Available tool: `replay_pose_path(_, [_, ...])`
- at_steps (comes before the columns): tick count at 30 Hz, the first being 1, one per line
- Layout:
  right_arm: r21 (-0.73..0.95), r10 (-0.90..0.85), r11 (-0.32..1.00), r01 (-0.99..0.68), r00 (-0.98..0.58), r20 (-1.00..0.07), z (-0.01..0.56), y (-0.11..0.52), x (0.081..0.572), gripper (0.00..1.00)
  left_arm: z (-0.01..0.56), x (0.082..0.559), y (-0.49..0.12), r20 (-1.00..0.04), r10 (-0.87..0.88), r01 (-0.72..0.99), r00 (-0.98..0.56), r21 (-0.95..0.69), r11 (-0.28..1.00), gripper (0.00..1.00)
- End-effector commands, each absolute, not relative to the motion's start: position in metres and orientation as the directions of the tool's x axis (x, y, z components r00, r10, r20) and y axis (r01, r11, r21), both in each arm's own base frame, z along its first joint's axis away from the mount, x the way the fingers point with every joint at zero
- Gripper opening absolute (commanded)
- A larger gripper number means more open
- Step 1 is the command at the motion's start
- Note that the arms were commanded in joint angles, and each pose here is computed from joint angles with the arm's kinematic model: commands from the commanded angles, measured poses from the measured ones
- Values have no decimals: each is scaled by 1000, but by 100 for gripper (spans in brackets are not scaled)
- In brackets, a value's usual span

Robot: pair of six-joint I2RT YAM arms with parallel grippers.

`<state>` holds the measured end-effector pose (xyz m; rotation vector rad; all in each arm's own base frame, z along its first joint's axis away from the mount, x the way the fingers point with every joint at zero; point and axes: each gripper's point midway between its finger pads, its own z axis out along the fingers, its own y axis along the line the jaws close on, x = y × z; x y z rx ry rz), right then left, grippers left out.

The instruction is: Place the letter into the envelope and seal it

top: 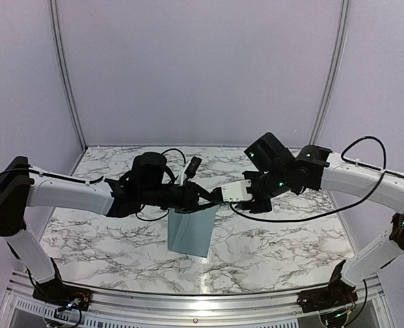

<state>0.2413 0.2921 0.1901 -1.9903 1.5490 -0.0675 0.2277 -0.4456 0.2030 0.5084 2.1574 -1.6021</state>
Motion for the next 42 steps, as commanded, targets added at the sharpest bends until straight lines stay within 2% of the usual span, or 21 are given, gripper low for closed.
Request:
replay_pose_path(1, [-499,-885,-115,-859,317,-342,195,300,242,27,228,226,-447,-550,44,544,-834,-807,230,2])
replay_pose_path(4, [-486,-881,-117,-866,316,-351,193,301,240,15,228,228,-448,-556,41,549,-830,-803,233,3])
replay_pose_path(7, [-475,-878,-109,-873,308,-365,188,302,238,10,230,231,-446,-579,30,568,-815,-787,242,21])
replay_pose_path(10, [-454,-869,-79,-888,284,-405,187,305,237,7,239,241,-436,-653,-19,621,-757,-729,287,38])
replay_pose_path(14, [-364,-819,-4,-931,212,-533,199,312,238,6,258,251,-406,-787,-96,702,-609,-591,397,49])
replay_pose_path(19, [-178,-666,101,-979,67,-743,239,323,245,7,289,256,-363,-901,-227,705,-370,-432,563,52])
replay_pose_path(23, [-74,-568,138,-988,-18,-823,262,328,248,7,315,243,-349,-925,-321,741,-204,-360,566,55])
replay_pose_path(26, [8,-491,131,-991,-72,-868,278,330,247,7,331,237,-350,-921,-365,769,-138,-332,547,57])
replay_pose_path(33, [219,-342,19,-976,-212,-915,300,327,237,6,347,225,-387,-890,-441,859,-114,-311,407,59])
replay_pose_path(42, [299,-307,-30,-954,-276,-911,301,328,231,6,343,226,-430,-846,-497,894,-191,-359,267,59])
